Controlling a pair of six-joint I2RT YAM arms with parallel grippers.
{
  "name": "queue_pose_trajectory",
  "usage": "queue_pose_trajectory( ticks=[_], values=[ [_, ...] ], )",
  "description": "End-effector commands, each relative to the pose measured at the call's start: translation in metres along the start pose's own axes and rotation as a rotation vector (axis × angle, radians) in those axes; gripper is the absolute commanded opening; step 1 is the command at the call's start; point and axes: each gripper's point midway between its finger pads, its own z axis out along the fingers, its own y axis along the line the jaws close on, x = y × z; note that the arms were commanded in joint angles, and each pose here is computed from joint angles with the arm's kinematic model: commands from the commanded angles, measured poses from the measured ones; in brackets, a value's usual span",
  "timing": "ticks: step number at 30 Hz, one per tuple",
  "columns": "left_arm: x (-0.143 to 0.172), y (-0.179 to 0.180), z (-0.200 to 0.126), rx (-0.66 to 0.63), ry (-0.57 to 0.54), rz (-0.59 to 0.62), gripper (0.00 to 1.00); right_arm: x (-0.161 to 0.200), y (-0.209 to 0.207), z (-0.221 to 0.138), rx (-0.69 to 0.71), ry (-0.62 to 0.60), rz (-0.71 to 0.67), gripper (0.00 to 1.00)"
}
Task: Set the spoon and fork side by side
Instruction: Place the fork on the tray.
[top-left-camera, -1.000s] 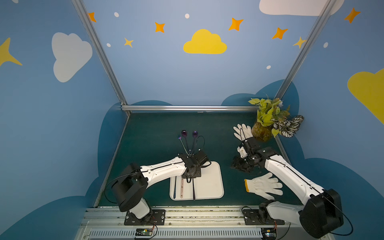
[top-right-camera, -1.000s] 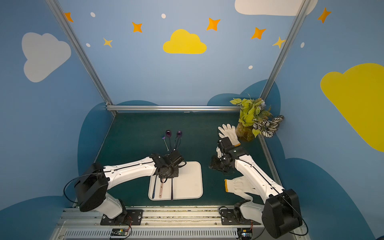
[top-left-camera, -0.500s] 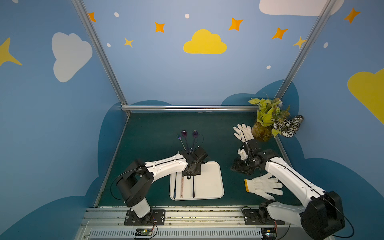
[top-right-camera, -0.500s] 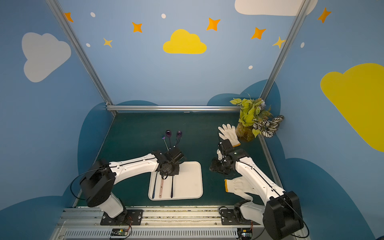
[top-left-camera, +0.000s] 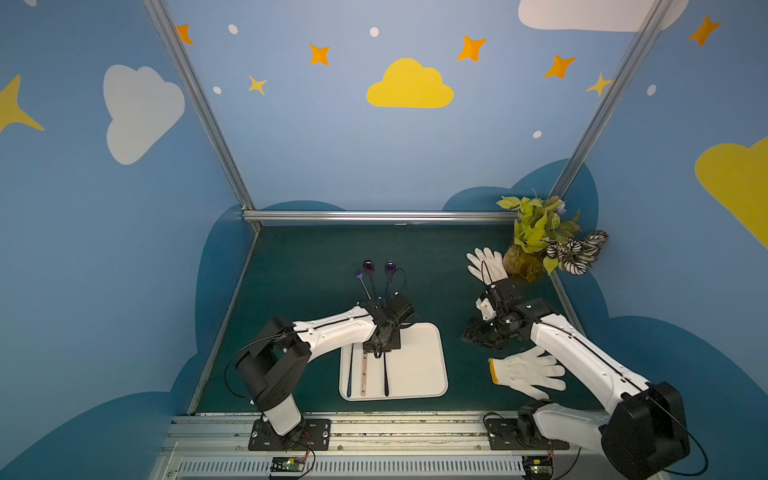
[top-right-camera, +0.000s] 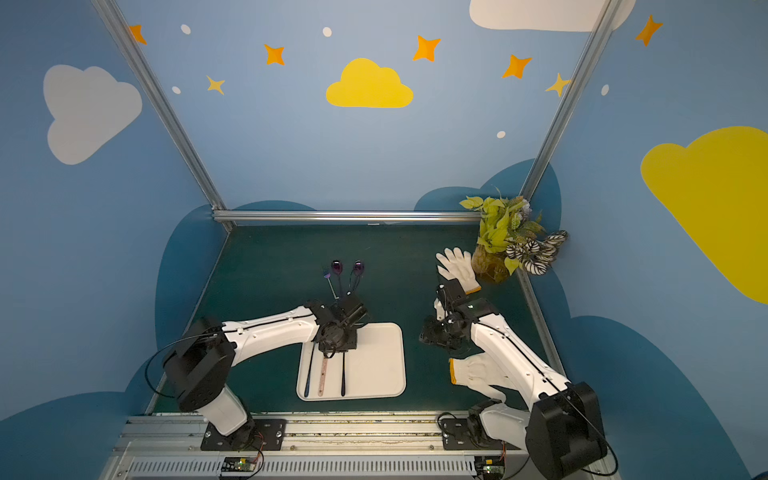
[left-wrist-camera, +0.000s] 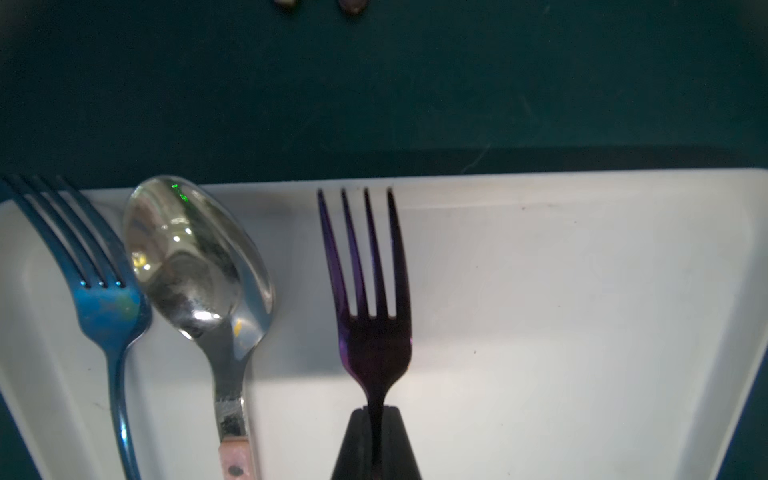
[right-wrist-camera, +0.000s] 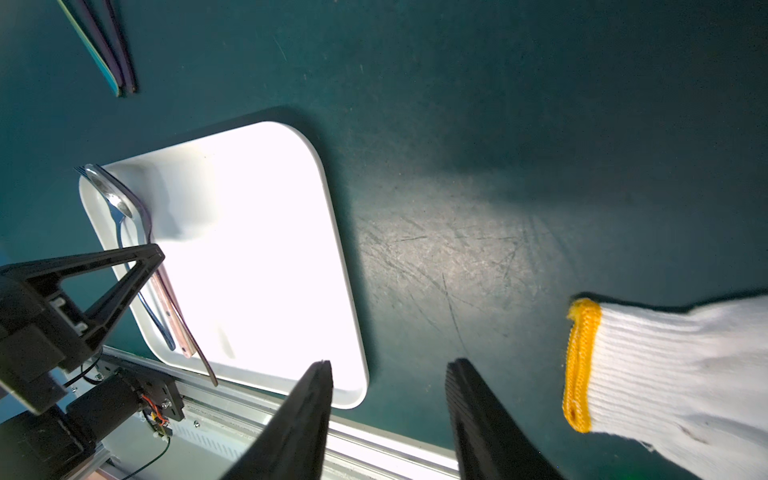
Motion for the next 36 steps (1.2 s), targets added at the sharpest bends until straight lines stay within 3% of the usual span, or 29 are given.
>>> queue_pose_trajectory(
  ticks=[1,19,24,31,36],
  values=[
    [0.003,0.006,0.006,-0.026,0.016,0.001,0.06,0.006,-0.003,-0.003,-0.004,-0.002,0.007,0.5],
    [0.006,0.013,0.017,-0.057,0.031,-0.007,0.13,0.013,-0.007,-0.005,-0.007,-0.012,0.016,0.5],
    [0.007,0.013,0.021,-0.067,0.04,-0.003,0.19,0.014,-0.008,-0.005,-0.006,-0.014,0.02,0.5],
    [0.003,0.008,0.013,-0.039,0.026,-0.001,0.44,0.012,-0.007,-0.006,-0.005,-0.017,0.021,0.5],
    [-0.014,-0.01,-0.028,0.047,-0.04,0.01,0.58,0.008,-0.004,-0.009,-0.008,-0.029,0.019,0.5]
  ],
)
